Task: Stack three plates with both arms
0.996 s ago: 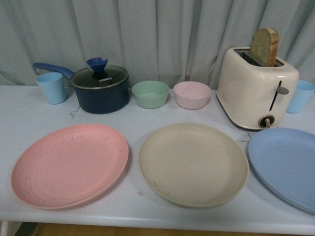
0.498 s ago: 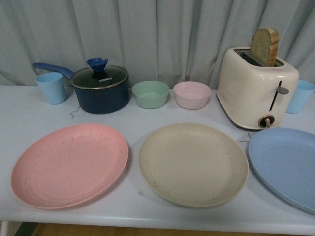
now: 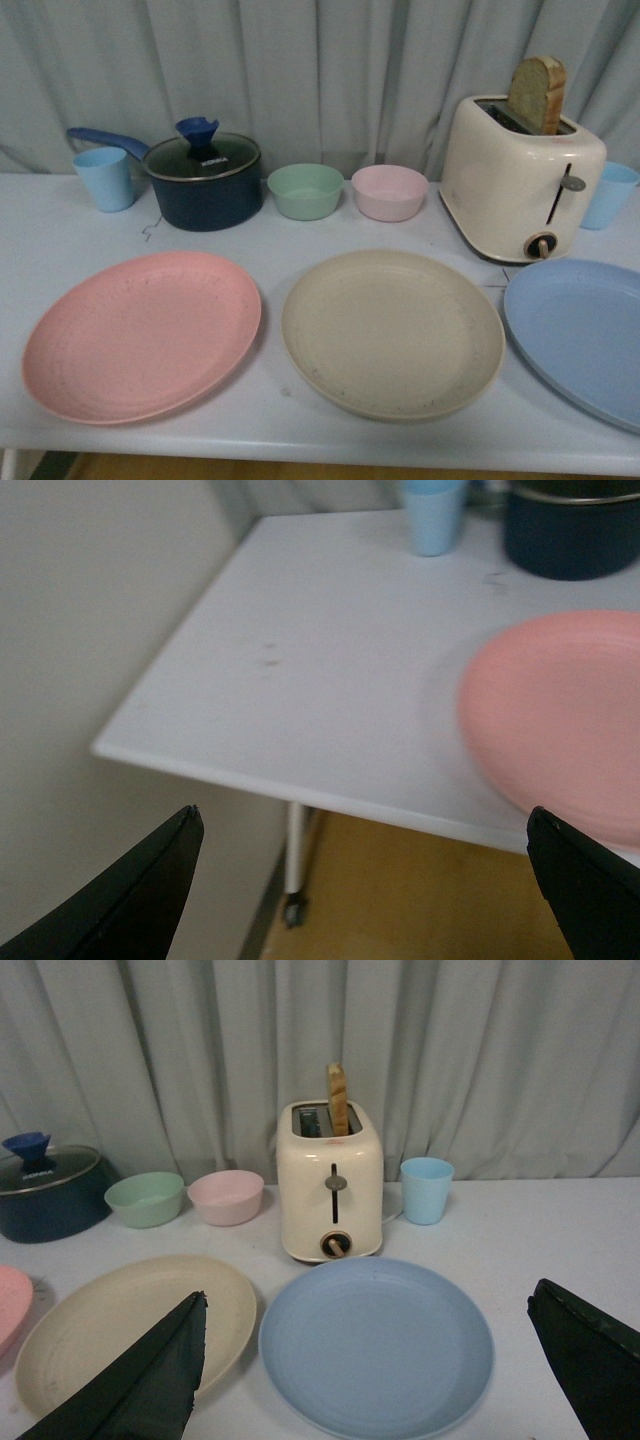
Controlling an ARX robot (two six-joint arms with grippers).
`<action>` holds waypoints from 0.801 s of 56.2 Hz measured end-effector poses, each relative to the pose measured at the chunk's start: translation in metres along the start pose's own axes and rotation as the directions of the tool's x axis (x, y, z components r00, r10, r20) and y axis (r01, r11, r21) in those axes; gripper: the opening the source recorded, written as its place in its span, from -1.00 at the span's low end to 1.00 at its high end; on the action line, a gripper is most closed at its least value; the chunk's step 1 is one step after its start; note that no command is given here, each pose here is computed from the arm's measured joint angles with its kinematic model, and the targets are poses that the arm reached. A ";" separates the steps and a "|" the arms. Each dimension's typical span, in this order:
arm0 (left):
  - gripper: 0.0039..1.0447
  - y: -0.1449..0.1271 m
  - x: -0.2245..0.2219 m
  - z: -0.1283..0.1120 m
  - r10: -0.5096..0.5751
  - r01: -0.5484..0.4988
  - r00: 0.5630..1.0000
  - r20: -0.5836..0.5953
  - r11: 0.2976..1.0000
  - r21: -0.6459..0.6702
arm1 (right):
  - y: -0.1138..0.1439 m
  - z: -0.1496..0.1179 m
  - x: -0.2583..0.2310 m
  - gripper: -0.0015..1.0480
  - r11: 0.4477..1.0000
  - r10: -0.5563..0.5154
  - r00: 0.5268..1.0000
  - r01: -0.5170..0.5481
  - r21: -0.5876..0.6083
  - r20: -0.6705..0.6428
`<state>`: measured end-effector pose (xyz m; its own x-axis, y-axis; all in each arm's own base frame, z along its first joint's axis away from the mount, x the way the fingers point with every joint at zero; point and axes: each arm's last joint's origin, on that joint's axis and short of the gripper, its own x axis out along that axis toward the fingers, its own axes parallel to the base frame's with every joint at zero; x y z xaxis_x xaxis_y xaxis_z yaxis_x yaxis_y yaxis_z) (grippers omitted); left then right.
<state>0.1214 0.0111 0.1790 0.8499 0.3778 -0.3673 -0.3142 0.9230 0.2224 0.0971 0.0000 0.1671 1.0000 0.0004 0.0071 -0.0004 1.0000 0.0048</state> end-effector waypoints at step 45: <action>0.88 -0.044 0.209 0.041 -0.352 0.409 0.795 -0.495 0.912 0.008 | 0.000 0.000 0.000 0.87 1.000 -0.001 1.000 0.001 0.000 -0.002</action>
<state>0.3300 0.0459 0.1295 0.5767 0.0120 -0.8169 0.0646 0.9961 0.0603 0.0971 0.0000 0.1669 1.0000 -0.0004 0.0055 0.0004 1.0000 0.0048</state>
